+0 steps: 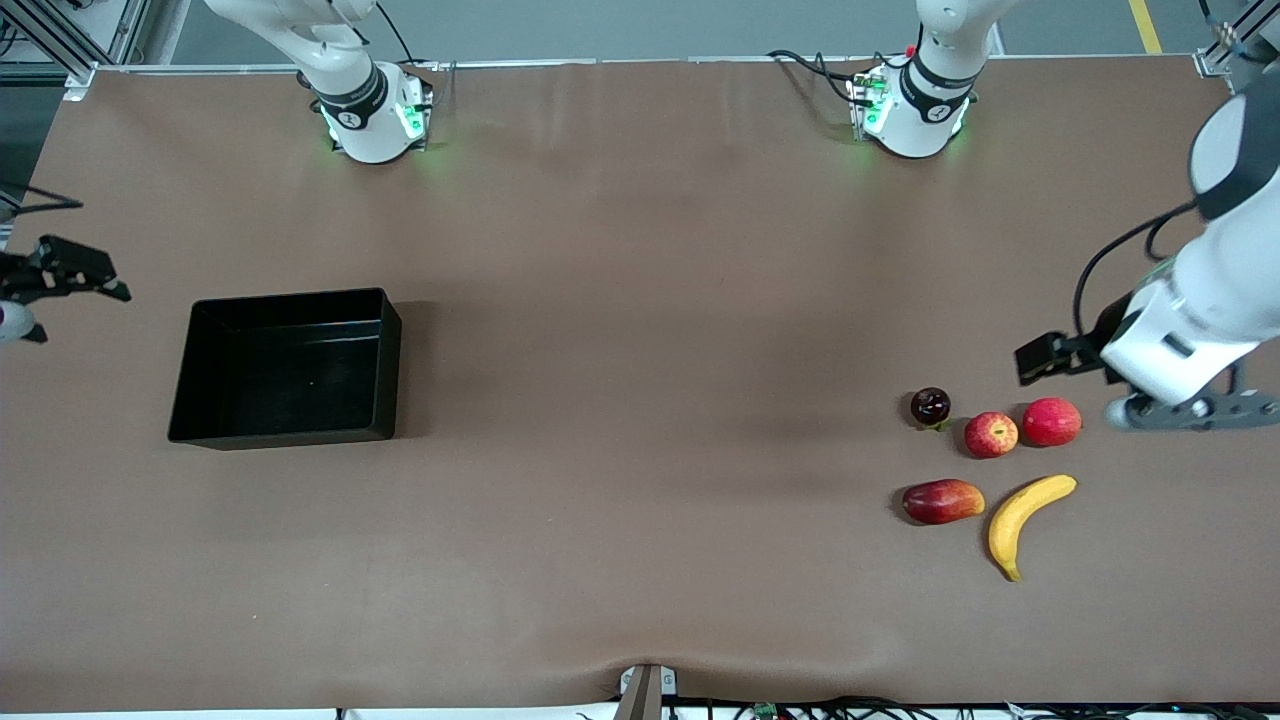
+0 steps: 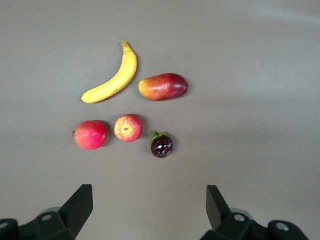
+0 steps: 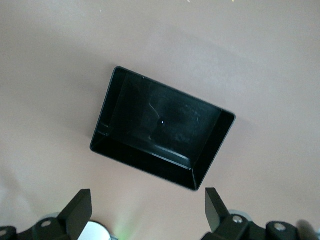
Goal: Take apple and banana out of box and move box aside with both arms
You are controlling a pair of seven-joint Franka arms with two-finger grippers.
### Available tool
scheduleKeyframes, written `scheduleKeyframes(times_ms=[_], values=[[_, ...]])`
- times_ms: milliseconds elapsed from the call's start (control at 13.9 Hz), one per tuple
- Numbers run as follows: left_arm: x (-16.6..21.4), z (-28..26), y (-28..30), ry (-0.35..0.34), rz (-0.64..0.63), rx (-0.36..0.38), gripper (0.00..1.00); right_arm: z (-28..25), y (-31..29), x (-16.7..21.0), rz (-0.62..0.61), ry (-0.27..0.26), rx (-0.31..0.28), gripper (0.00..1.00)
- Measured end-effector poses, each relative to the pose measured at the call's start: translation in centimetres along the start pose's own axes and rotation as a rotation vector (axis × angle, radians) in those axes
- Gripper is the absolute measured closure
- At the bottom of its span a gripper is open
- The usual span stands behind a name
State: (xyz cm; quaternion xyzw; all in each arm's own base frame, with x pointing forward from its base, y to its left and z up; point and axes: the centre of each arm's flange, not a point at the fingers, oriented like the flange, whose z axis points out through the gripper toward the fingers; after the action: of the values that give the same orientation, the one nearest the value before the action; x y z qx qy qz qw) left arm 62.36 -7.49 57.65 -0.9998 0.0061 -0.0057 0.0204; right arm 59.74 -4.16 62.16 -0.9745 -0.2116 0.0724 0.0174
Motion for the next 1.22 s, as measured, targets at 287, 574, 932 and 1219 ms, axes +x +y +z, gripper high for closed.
scheduleKeyframes(times_ms=[287,574,932,1219], values=[[-4.8,-3.9,-2.2,0.019,-0.029,0.059,0.0,-0.4,0.2,-2.5,0.094,0.008,-0.004,0.0],[-7.8,-4.1,-2.6,0.017,-0.039,0.083,0.0,0.2,-2.3,-3.0,0.356,0.002,0.029,0.0],[-9.2,-4.5,-2.7,0.019,-0.044,0.081,0.0,0.6,-4.5,-4.6,0.442,0.075,0.021,0.0],[-10.3,-5.5,-2.0,0.028,-0.048,0.013,0.0,1.2,-4.6,-7.3,0.463,0.085,0.022,0.0]])
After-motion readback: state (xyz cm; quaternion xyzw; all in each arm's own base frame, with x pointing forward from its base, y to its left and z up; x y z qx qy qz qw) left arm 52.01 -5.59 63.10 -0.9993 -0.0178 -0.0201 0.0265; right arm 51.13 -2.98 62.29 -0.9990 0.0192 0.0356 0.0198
